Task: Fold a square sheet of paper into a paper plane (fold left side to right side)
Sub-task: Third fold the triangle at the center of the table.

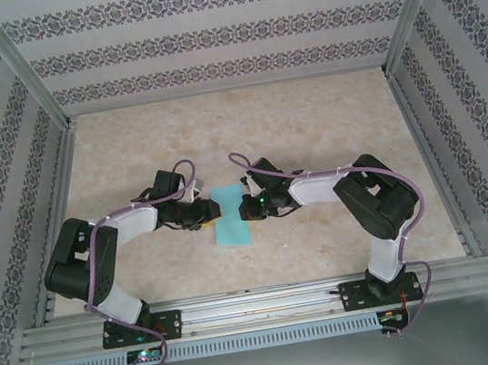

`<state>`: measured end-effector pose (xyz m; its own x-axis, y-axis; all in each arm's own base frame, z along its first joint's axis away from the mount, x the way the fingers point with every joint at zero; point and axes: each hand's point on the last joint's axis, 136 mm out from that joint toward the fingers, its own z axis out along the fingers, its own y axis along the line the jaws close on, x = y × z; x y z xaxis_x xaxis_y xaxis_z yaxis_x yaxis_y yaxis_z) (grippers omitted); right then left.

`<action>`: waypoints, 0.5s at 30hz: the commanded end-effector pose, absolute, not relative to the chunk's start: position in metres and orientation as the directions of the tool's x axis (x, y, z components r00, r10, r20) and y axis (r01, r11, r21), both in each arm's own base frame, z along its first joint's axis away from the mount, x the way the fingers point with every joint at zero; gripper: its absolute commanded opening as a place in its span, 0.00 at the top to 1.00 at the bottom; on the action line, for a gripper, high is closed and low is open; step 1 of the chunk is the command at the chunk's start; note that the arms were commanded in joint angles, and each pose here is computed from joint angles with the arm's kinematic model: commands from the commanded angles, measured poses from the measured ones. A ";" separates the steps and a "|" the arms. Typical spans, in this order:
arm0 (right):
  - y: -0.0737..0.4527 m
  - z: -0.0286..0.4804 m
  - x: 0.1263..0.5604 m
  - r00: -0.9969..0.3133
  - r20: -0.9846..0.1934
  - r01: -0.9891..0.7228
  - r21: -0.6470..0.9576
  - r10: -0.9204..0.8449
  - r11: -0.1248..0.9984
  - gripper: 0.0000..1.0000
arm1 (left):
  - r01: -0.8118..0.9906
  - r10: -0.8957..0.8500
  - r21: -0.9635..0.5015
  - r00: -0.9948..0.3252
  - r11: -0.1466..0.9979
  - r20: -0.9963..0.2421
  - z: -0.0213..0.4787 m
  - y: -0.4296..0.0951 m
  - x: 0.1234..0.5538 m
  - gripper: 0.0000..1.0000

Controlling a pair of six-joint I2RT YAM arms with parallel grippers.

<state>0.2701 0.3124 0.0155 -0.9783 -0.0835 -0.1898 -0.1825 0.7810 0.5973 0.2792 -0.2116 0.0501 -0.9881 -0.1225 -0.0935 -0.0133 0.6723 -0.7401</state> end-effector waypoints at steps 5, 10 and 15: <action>0.293 0.000 0.260 -0.986 -0.143 -0.151 0.527 -0.088 0.836 1.00 | -0.037 -0.102 -0.724 -0.994 0.688 -0.045 0.036 -0.209 0.262 0.69; 0.293 0.001 0.260 -0.986 -0.144 -0.151 0.526 -0.088 0.837 1.00 | -0.062 -0.111 -0.709 -0.994 0.703 -0.023 0.029 -0.206 0.260 0.79; 0.295 0.006 0.263 -0.983 -0.159 -0.164 0.533 -0.092 0.830 1.00 | -0.079 -0.119 -0.701 -0.993 0.709 -0.009 0.026 -0.204 0.258 0.95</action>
